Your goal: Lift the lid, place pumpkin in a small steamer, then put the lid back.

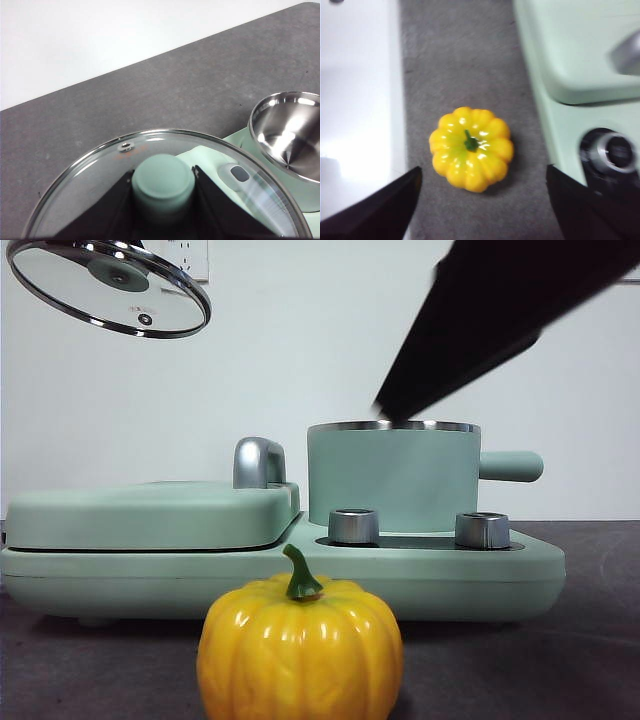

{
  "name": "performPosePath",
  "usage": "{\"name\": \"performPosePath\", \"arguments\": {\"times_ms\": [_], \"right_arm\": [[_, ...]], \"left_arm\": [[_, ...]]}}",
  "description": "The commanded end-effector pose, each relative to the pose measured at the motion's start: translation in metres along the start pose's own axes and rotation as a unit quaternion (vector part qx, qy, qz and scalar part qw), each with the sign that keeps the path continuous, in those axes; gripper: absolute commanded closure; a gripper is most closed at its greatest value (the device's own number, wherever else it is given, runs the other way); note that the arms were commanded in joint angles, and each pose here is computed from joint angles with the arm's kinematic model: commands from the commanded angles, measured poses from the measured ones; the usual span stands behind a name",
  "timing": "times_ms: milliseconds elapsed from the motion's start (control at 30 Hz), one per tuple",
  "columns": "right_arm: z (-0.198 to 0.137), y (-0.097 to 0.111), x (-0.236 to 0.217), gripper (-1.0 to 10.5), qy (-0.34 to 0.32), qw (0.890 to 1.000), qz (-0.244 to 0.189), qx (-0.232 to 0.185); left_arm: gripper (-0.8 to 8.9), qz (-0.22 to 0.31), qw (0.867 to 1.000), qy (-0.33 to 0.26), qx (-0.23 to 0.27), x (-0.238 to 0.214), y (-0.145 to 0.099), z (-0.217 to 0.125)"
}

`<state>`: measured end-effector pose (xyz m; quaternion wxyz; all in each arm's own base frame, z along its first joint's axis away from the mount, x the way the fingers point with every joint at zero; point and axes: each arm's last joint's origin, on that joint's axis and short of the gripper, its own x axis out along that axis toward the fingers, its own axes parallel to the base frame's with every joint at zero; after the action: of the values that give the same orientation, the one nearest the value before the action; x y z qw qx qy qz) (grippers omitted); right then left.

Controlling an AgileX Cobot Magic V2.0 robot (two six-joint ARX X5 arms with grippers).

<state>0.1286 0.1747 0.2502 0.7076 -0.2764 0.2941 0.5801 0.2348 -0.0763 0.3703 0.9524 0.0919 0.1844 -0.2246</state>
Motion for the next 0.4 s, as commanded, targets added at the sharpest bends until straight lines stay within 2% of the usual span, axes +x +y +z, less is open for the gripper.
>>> {"name": "performPosePath", "arguments": {"times_ms": [33, 167, 400], "right_arm": [[0.006, 0.001, 0.016, 4.7, 0.018, 1.000, 0.003, -0.005], [0.006, 0.001, 0.035, 4.6, 0.039, 0.999, 0.016, -0.003], [0.008, -0.003, 0.056, 4.6, 0.037, 0.999, 0.019, -0.007]], "left_arm": [[8.03, 0.002, 1.000, -0.027, 0.009, -0.005, 0.000, 0.009], [8.03, 0.003, 1.000, -0.029, 0.009, -0.005, 0.000, 0.009], [8.03, 0.004, 0.999, -0.036, 0.010, -0.006, 0.000, 0.011]]}}
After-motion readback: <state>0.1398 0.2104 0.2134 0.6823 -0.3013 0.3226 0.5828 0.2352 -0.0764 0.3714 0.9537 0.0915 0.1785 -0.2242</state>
